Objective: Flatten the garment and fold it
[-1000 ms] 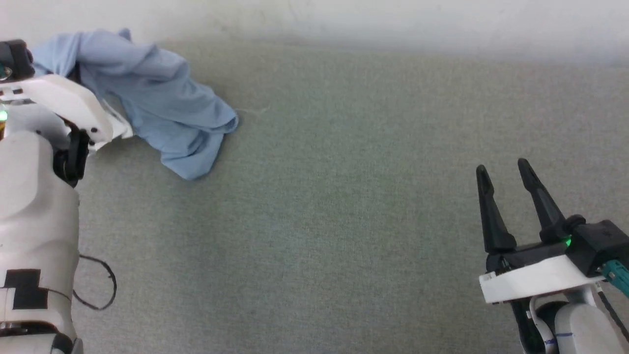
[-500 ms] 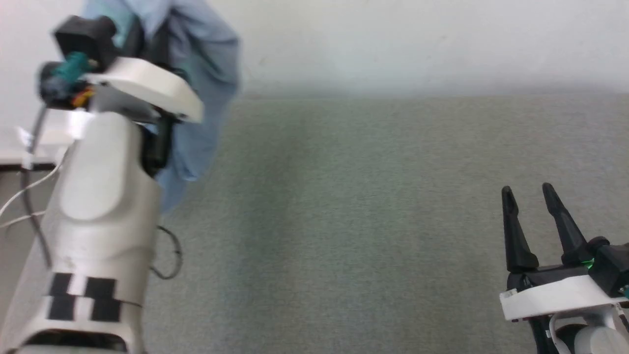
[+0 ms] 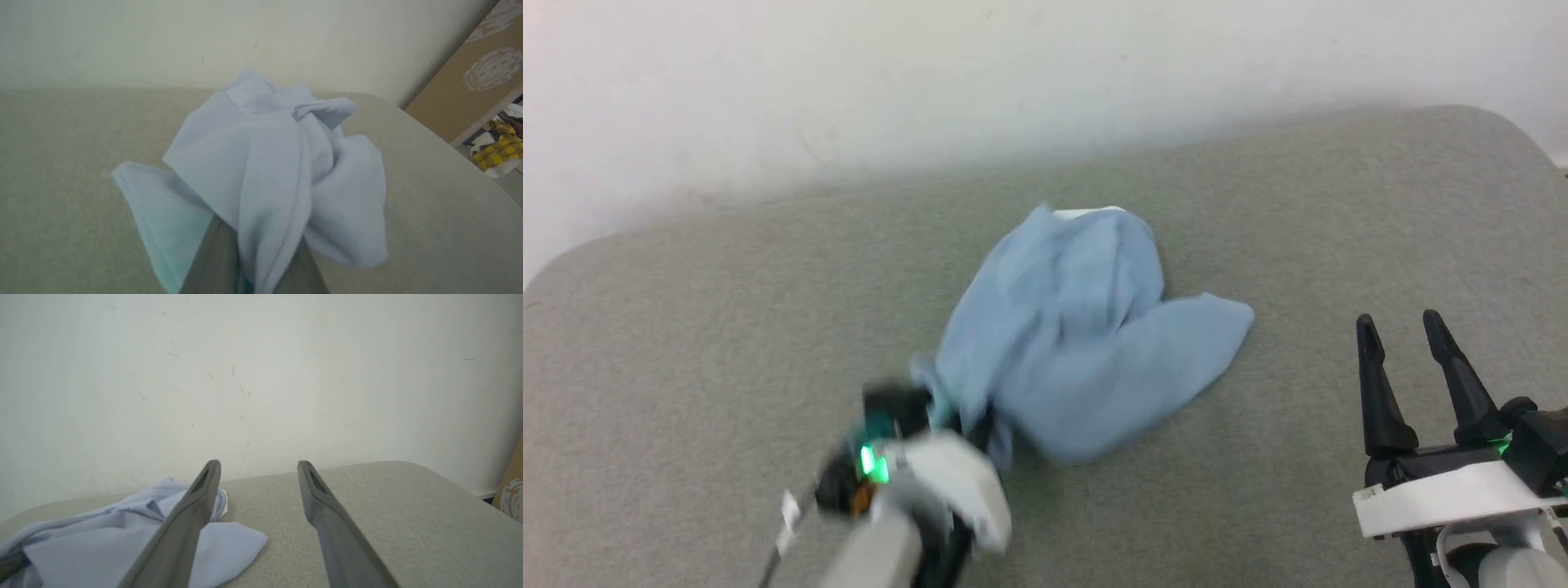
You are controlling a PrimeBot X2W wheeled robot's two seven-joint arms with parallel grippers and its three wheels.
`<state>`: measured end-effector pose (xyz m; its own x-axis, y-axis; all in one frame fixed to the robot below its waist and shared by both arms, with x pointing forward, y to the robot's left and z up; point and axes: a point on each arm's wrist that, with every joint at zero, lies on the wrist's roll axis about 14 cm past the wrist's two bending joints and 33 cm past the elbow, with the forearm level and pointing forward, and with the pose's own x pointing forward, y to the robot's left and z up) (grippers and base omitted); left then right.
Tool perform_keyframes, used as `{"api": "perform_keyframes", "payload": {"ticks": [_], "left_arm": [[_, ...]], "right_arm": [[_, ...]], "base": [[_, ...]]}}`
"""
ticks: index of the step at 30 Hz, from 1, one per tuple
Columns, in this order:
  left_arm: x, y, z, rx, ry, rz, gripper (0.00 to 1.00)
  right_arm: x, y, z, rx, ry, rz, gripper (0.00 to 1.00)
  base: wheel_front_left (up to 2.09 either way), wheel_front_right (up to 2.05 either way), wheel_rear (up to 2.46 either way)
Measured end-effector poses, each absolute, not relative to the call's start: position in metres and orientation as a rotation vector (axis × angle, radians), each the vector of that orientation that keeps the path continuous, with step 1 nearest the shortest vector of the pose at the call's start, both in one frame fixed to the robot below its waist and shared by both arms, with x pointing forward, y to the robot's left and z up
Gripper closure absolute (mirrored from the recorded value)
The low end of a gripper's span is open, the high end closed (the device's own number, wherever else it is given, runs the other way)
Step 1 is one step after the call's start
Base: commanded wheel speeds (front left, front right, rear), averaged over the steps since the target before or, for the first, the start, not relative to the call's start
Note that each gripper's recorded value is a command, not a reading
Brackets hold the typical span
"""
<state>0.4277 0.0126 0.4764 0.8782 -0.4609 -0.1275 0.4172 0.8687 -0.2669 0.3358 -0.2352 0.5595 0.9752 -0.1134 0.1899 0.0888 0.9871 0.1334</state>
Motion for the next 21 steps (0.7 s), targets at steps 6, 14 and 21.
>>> {"api": "perform_keyframes", "payload": {"ticks": [6, 14, 21], "left_arm": [[0.365, 0.004, 0.396, -0.237, 0.437, -0.487, 0.00], [0.378, -0.002, 0.474, -0.294, 0.115, -0.490, 0.00], [0.393, 0.040, 0.547, -0.283, -0.147, -0.350, 0.00]], "right_arm": [[0.334, -0.242, 0.552, 0.125, -0.178, -0.127, 0.00], [0.341, -0.233, 0.554, 0.124, -0.182, -0.094, 0.00], [0.345, -0.222, 0.555, 0.128, -0.182, -0.058, 0.00]], "base": [[0.00, 0.00, 0.00], [0.00, 0.00, 0.00], [0.00, 0.00, 0.00]]}}
